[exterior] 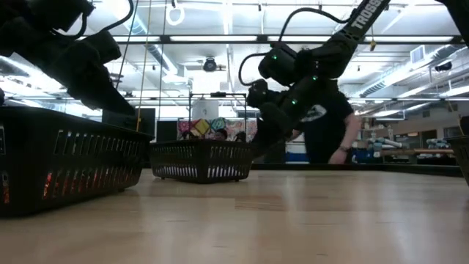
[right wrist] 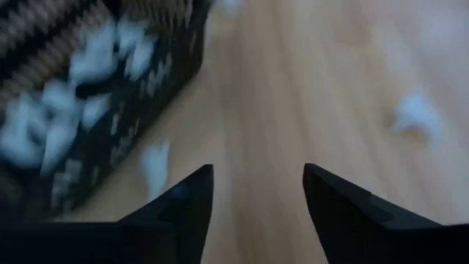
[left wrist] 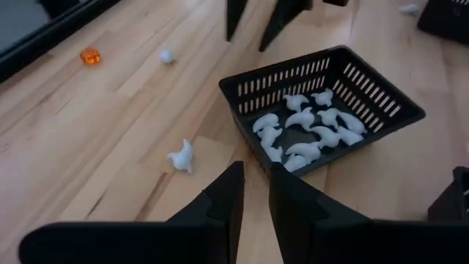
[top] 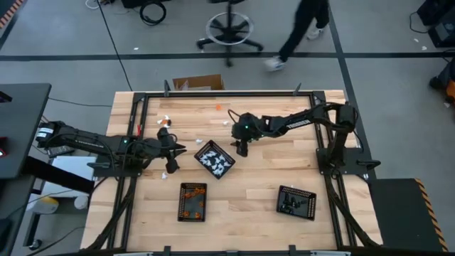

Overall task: Sort Halloween decoration
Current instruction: Put the white skeleton toy into the middle black basket

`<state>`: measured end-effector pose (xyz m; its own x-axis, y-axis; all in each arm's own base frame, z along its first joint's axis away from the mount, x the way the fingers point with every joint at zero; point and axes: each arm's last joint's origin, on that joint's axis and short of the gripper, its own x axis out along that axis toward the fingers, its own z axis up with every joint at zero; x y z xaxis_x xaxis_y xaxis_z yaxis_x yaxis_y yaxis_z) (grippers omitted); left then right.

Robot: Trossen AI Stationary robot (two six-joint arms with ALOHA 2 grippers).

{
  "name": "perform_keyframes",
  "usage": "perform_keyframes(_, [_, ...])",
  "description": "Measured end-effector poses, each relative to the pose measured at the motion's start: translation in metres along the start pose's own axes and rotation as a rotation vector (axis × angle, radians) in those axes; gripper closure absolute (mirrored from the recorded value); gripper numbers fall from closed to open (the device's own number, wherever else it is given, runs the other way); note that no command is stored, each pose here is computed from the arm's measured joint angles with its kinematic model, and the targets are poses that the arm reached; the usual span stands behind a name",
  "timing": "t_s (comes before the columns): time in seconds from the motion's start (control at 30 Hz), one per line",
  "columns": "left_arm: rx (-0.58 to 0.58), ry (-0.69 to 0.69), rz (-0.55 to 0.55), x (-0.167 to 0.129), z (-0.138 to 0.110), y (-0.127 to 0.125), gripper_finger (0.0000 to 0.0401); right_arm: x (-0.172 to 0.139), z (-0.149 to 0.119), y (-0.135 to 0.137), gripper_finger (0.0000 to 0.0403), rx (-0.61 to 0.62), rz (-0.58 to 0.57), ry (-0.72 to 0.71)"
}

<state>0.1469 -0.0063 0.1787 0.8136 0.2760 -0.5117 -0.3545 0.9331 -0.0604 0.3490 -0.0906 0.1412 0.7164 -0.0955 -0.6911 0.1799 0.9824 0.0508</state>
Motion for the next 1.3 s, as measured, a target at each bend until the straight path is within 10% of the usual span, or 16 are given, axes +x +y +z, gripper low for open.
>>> perform_keyframes(0.3, [-0.101,-0.012,-0.048,0.0,0.002,-0.002,0.0325,0.004,0.004,-0.001,0.0134,-0.039,0.008,-0.058])
perform_keyframes(0.83, [-0.099,0.039,-0.099,0.0,-0.001,-0.003,0.0325,0.036,-0.007,0.033,0.0145,-0.138,0.174,-0.138])
perform_keyframes(1.3, [-0.096,0.043,-0.098,0.0,-0.002,-0.003,0.0325,0.039,-0.016,0.038,0.0154,-0.175,0.103,-0.056])
